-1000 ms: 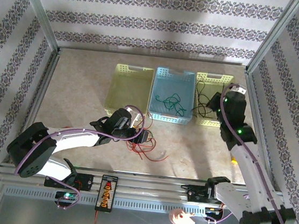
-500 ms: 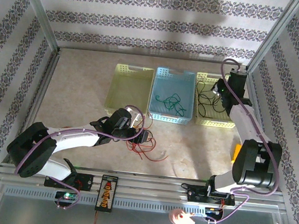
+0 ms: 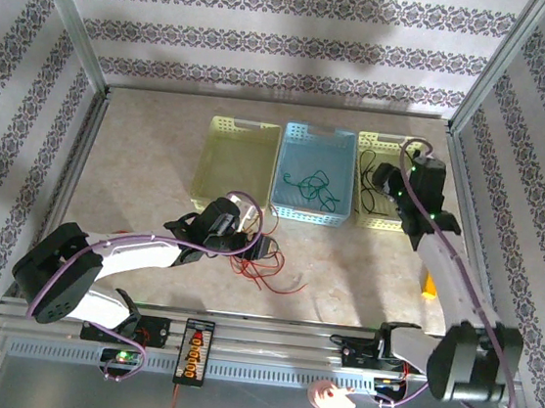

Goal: Untangle the cables

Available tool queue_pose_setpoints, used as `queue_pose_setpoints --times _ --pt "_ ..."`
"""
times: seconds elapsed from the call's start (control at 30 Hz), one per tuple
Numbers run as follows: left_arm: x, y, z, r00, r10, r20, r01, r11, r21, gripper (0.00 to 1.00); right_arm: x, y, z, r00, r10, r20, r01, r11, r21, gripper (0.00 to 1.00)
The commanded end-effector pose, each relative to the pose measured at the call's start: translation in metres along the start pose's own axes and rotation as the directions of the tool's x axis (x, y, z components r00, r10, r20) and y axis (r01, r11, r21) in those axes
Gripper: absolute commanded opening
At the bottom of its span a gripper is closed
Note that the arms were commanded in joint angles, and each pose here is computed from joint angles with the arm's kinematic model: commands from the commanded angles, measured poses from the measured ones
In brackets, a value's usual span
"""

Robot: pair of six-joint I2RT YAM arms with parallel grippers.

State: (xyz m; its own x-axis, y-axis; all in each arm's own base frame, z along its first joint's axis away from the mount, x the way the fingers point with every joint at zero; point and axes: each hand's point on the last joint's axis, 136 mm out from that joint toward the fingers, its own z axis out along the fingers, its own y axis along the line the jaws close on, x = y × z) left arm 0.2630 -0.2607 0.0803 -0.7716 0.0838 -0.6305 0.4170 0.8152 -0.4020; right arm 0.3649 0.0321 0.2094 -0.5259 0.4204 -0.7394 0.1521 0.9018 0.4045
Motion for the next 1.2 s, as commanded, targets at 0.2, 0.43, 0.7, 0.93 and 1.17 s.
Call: queue_pose_setpoints --times 0.2,0.43,0.7,0.93,1.17 --pt "-0.028 0.015 -0.032 0.979 -0.071 0.189 0.089 0.992 -0.086 0.88 0.17 0.118 -0.046 0.874 -0.384 -0.298 0.211 0.853 -0.478 0.6" --pt "-0.01 0.076 -0.06 0.932 -0.252 0.261 0.314 0.921 -0.231 0.88 0.253 0.161 -0.057 0.646 -0.681 -0.345 0.359 0.67 -0.65 0.59" --pt "0.009 0.095 -0.068 0.942 -0.25 0.225 0.312 0.899 -0.307 0.87 0.27 0.151 -0.012 0.59 -0.689 -0.422 0.446 0.713 -0.541 0.59" --pt "0.005 0.088 -0.061 0.952 -0.229 0.203 0.281 0.917 -0.282 0.87 0.288 0.131 0.019 0.515 -0.694 -0.503 0.553 0.717 -0.424 0.55" --pt "0.003 0.082 -0.052 0.956 -0.223 0.188 0.268 0.927 -0.262 0.87 0.296 0.103 0.037 0.483 -0.685 -0.546 0.654 0.697 -0.295 0.5"
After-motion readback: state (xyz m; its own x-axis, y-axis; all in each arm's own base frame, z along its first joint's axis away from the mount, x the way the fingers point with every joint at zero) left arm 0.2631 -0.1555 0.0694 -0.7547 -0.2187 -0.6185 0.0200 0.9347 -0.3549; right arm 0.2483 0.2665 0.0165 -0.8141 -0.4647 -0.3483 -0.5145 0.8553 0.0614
